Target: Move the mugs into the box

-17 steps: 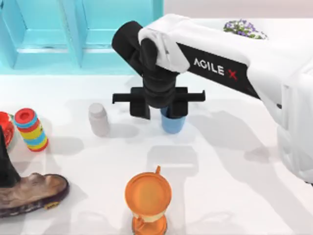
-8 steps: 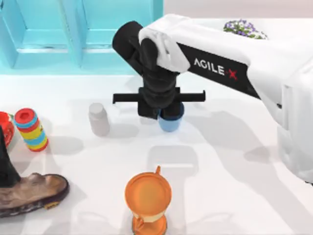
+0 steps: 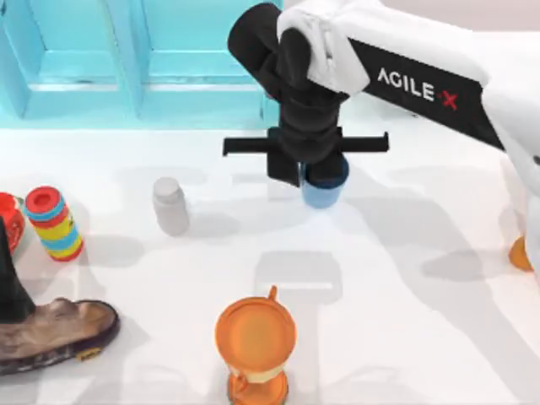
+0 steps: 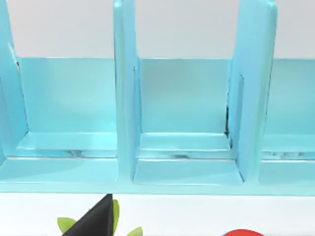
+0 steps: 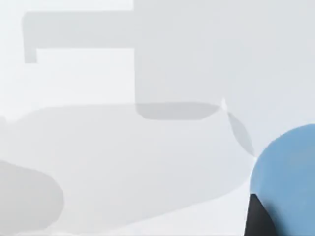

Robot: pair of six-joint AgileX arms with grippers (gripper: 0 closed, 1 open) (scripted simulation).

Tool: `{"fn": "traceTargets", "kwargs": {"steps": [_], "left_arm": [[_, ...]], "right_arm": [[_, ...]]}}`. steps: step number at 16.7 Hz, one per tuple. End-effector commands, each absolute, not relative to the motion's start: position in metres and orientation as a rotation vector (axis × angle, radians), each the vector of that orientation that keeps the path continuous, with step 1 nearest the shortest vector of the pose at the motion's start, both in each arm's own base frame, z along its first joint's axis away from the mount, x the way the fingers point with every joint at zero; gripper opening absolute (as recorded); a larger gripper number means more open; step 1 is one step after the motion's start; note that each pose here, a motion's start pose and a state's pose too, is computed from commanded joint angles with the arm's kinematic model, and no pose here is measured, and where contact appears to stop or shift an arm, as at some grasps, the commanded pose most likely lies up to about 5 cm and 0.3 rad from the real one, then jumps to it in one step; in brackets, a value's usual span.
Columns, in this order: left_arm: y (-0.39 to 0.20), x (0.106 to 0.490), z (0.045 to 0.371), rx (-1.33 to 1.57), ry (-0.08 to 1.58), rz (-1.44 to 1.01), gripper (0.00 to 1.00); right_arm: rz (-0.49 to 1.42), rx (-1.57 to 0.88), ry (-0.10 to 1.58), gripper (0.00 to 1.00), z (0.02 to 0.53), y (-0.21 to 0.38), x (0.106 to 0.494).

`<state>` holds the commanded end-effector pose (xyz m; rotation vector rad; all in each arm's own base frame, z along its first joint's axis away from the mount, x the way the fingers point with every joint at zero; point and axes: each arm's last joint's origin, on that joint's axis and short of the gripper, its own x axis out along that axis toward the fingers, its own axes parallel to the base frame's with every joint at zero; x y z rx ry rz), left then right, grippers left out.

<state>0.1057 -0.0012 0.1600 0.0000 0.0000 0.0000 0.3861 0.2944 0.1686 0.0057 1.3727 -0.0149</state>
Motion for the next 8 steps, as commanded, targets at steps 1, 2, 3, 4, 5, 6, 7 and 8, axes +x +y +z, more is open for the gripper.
{"fn": "traceTargets", "kwargs": {"steps": [1, 2, 3, 4, 5, 6, 7, 8], "left_arm": [[-0.001, 0.106, 0.160, 0.000, 0.000, 0.000, 1.00], [-0.001, 0.106, 0.160, 0.000, 0.000, 0.000, 1.00], [-0.001, 0.106, 0.160, 0.000, 0.000, 0.000, 1.00], [-0.001, 0.106, 0.160, 0.000, 0.000, 0.000, 1.00], [-0.001, 0.106, 0.160, 0.000, 0.000, 0.000, 1.00], [-0.001, 0.106, 0.160, 0.000, 0.000, 0.000, 1.00], [-0.001, 0.106, 0.160, 0.000, 0.000, 0.000, 1.00], [-0.001, 0.106, 0.160, 0.000, 0.000, 0.000, 1.00]], "right_arm": [[-0.013, 0.003, 1.373, 0.00, 0.182, 0.282, 0.386], [-0.010, 0.001, 1.373, 0.00, 0.196, 0.269, 0.385], [-0.007, 0.000, 1.373, 0.00, 0.208, 0.257, 0.383], [-0.005, 0.001, 1.372, 0.00, 0.219, 0.246, 0.381], [-0.005, 0.002, 1.372, 0.00, 0.227, 0.237, 0.380], [-0.005, 0.004, 1.371, 0.00, 0.232, 0.231, 0.380], [-0.006, 0.005, 1.371, 0.00, 0.234, 0.229, 0.380], [-0.006, 0.005, 1.371, 0.00, 0.234, 0.229, 0.380]]}}
